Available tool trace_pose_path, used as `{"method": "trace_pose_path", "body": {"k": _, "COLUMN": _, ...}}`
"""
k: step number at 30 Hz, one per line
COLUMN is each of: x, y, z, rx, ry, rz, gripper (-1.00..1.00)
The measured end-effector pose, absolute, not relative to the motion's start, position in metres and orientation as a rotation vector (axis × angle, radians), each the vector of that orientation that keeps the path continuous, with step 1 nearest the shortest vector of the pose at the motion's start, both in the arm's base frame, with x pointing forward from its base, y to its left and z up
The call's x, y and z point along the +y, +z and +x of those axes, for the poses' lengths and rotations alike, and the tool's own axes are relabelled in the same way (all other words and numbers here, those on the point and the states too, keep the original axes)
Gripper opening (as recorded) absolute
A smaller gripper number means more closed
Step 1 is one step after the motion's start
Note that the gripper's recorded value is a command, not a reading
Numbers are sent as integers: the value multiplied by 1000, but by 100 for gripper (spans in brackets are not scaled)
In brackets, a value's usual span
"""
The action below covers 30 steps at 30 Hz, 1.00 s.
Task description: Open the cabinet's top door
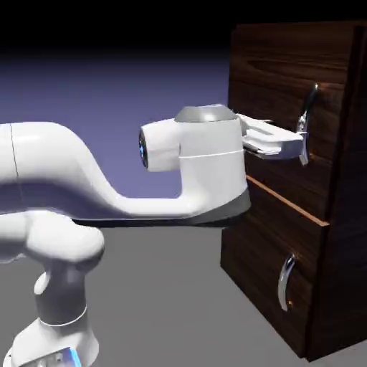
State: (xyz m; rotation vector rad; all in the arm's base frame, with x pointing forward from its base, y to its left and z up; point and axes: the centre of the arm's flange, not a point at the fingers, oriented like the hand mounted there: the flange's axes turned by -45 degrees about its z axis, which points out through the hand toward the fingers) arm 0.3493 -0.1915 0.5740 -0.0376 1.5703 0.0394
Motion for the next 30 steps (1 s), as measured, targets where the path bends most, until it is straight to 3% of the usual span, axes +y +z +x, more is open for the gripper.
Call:
{"method": "trace_pose_path", "body": {"k": 3, "x": -190, "y": 574, "z": 381, "rx": 1570, "ry": 39, "rz": -38, "gripper": 0}}
{"method": "trace_pose_path", "body": {"k": 4, "x": -189, "y": 574, "z": 389, "rx": 1570, "ry": 38, "rz": -38, "gripper": -100}}
{"method": "trace_pose_path", "body": {"k": 30, "x": -104, "y": 574, "z": 252, "rx": 1550, "ry": -295, "rz": 295, "gripper": -100}}
